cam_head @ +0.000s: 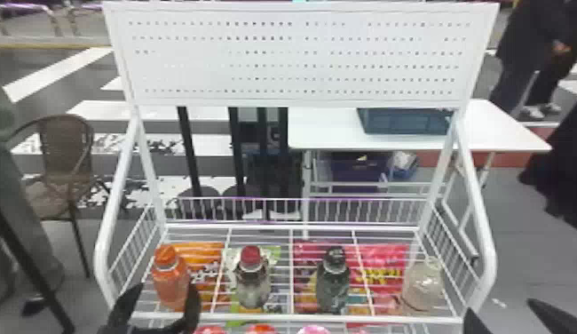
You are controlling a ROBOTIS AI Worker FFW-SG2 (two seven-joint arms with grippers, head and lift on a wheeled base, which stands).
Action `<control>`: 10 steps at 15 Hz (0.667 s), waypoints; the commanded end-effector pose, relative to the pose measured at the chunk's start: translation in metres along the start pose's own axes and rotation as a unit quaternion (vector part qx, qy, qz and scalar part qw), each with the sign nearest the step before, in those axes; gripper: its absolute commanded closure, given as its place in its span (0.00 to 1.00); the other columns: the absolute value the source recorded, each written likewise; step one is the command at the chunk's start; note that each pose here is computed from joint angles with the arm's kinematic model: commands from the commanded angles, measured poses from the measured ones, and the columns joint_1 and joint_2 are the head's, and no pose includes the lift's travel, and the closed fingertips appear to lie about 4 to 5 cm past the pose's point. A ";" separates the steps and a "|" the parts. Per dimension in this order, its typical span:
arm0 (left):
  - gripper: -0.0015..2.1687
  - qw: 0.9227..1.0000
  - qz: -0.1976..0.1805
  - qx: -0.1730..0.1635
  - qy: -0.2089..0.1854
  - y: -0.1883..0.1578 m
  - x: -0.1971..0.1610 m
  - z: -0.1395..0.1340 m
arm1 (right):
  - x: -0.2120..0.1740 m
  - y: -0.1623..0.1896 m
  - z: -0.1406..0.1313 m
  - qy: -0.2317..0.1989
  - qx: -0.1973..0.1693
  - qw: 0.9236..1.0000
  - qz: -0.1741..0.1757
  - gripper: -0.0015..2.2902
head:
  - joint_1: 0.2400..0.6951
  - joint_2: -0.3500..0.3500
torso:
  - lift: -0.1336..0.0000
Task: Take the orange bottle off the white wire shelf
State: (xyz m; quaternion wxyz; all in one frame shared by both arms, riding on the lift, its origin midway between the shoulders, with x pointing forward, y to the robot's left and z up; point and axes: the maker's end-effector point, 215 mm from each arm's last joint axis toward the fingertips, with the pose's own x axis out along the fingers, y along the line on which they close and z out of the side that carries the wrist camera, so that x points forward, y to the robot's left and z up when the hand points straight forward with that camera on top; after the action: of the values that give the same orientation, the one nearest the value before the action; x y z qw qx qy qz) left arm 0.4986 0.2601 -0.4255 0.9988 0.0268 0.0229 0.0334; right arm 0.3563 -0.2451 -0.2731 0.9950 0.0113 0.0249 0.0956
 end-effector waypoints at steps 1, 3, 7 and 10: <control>0.07 1.000 -0.002 0.000 0.004 -0.002 0.009 -0.003 | 0.000 0.001 0.000 0.000 0.000 1.000 0.000 0.07 | 0.57 0.50 | 1.00; 0.07 1.000 -0.003 0.001 0.007 -0.004 0.017 -0.006 | 0.001 0.001 0.001 -0.001 0.000 1.000 0.001 0.07 | 0.57 0.50 | 1.00; 0.07 1.000 -0.006 0.005 0.017 -0.008 0.037 -0.014 | 0.000 0.001 -0.003 0.003 -0.001 1.000 0.000 0.07 | 0.57 0.50 | 1.00; 0.07 1.000 0.000 0.004 0.017 -0.004 0.045 -0.013 | 0.001 0.000 -0.004 0.004 -0.001 1.000 0.000 0.07 | 0.57 0.50 | 1.00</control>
State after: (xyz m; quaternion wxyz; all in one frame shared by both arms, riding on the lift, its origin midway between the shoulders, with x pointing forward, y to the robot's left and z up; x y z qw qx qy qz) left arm 0.5397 0.2576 -0.4422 0.9982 0.0309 0.0415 0.0302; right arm 0.3567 -0.2447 -0.2763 0.9950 0.0101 0.0277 0.0957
